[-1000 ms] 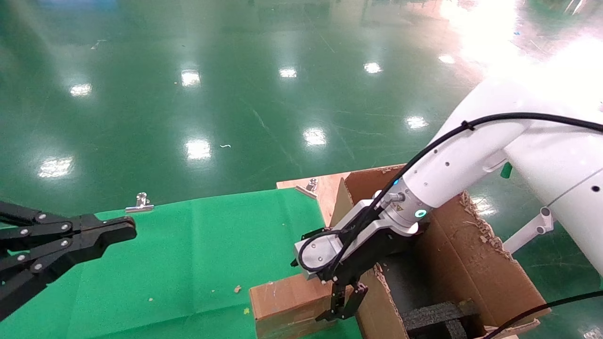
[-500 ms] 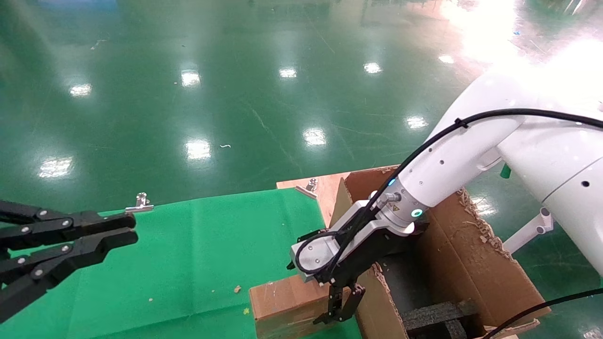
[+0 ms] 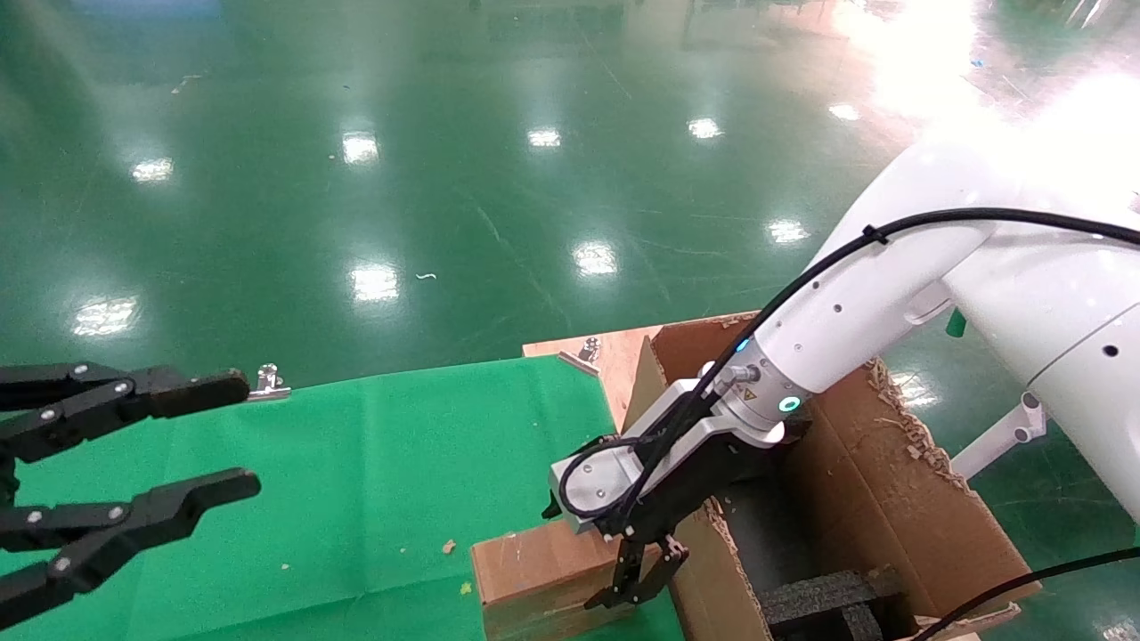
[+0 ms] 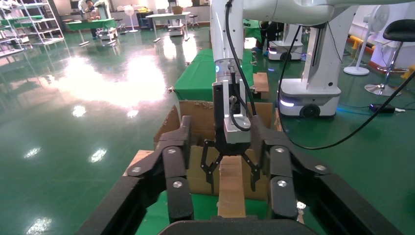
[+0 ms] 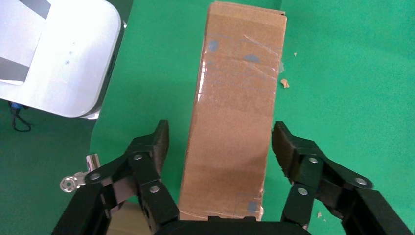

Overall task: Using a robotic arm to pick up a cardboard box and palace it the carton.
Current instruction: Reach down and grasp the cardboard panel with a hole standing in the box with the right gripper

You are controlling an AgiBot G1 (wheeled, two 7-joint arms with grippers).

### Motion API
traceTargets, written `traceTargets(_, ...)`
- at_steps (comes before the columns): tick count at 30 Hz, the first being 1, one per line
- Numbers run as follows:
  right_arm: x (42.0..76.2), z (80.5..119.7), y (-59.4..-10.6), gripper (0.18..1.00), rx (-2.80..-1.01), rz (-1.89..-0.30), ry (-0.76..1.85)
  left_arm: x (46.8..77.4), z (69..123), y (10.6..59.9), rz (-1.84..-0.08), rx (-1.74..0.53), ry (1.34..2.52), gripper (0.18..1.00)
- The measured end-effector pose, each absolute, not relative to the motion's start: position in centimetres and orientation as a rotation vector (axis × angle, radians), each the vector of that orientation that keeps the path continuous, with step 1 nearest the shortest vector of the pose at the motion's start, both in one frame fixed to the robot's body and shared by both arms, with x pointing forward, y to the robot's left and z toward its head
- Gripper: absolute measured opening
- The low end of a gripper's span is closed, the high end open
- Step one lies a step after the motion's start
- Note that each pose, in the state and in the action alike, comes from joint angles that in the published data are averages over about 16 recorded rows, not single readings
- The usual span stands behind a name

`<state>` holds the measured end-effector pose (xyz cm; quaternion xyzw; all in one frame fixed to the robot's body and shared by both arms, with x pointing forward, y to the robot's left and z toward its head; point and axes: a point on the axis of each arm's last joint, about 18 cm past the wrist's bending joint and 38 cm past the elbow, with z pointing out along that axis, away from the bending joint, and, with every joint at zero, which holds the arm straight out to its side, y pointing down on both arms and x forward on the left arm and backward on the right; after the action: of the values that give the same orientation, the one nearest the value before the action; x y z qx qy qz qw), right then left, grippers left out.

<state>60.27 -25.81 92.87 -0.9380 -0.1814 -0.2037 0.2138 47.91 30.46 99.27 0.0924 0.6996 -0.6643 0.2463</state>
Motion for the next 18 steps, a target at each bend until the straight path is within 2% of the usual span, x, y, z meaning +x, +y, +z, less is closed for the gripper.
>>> traceTargets(8, 60.27, 92.86, -25.82, 0.773, -2.602, -0.566, -0.502, 47.91, 99.27, 30.46, -1.812, 0.252, 1.908, 0.606)
traceTargets(18, 60.30, 93.00, -25.82, 0.563, -2.597, -0.572, -0.498, 47.91, 99.27, 30.46, -1.812, 0.252, 1.908, 0.802)
